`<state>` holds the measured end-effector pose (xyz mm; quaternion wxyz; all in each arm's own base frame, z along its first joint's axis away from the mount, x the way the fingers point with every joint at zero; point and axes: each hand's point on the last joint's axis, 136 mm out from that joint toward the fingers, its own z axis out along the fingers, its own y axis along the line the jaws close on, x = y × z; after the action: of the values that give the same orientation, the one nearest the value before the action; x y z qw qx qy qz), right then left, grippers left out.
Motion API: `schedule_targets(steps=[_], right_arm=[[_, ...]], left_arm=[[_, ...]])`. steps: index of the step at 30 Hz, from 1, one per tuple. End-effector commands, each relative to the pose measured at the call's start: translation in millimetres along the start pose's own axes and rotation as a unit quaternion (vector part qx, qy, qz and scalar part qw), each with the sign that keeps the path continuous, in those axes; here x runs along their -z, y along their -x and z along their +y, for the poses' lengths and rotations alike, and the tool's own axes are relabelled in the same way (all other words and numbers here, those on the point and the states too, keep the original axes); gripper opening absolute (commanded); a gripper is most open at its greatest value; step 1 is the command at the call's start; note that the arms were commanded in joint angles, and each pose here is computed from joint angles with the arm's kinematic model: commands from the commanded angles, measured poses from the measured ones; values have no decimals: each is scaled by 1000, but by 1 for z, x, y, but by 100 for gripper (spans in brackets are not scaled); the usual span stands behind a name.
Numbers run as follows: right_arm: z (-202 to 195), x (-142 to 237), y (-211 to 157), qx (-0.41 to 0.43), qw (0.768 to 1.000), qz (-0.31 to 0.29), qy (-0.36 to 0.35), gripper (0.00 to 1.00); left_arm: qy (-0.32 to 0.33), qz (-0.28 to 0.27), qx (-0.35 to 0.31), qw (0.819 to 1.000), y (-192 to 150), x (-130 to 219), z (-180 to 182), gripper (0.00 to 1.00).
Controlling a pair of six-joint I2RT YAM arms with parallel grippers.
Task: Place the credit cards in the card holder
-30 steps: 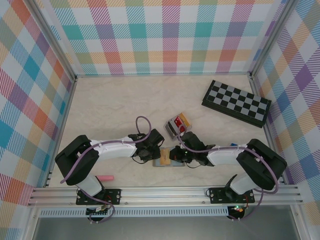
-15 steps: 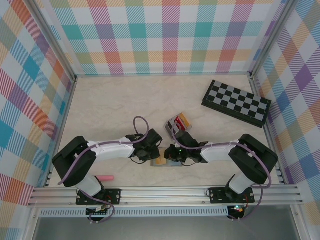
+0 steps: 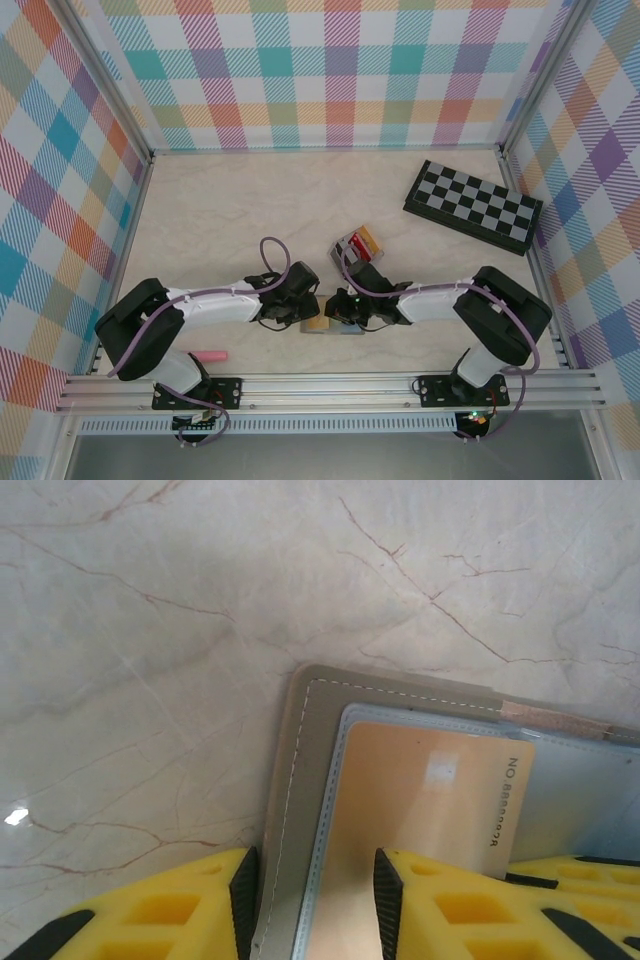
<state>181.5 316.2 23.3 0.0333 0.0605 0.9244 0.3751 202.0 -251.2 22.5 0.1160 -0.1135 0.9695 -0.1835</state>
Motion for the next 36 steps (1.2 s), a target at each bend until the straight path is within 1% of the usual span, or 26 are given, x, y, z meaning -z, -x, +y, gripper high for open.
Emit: schedule_targets(steps=[1,4,5,8,11,12,16,19,21,24,26,29,31,34,36], right_arm=[[7,0,-6,10,1000,21,-9,13],[-4,15,-1,19,998,-2,-51,20],[-7,21,0,24,998,-11,-64,23],[-15,40,3,38,994,-34,-97,31],[-23,53,4,52,990,-46,-123,35],[-27,55,4,52,989,-47,-132,35],[-41,52,0,53,984,-33,-165,29],[-60,56,3,44,973,-35,-222,26],[-71,63,6,40,962,-38,-267,22],[-71,70,11,55,952,-37,-300,14],[-58,72,14,67,956,-43,-281,13],[-31,72,19,82,969,-61,-223,14],[-16,69,20,92,976,-61,-190,14],[6,55,16,108,984,-41,-139,12],[12,44,13,107,986,-22,-122,10]], left_arm=[[-12,12,3,1000,-4,-3,-7,35],[17,13,1,1000,-5,-5,4,34],[32,16,1,999,-7,-5,11,33],[45,19,0,999,-9,-9,18,32],[48,22,-1,999,-10,-12,19,32],[49,23,-1,999,-11,-12,20,32],[42,23,-3,999,-10,-13,16,32],[40,22,-9,999,-9,-11,14,32],[40,22,-11,999,-8,-10,13,32],[45,20,-12,999,-8,-10,15,33],[44,21,-11,999,-8,-10,15,32],[44,21,-11,999,-8,-10,15,33],[44,20,-11,999,-8,-10,15,32],[44,21,-11,999,-8,-10,14,32],[43,22,-11,999,-8,-11,14,33]])
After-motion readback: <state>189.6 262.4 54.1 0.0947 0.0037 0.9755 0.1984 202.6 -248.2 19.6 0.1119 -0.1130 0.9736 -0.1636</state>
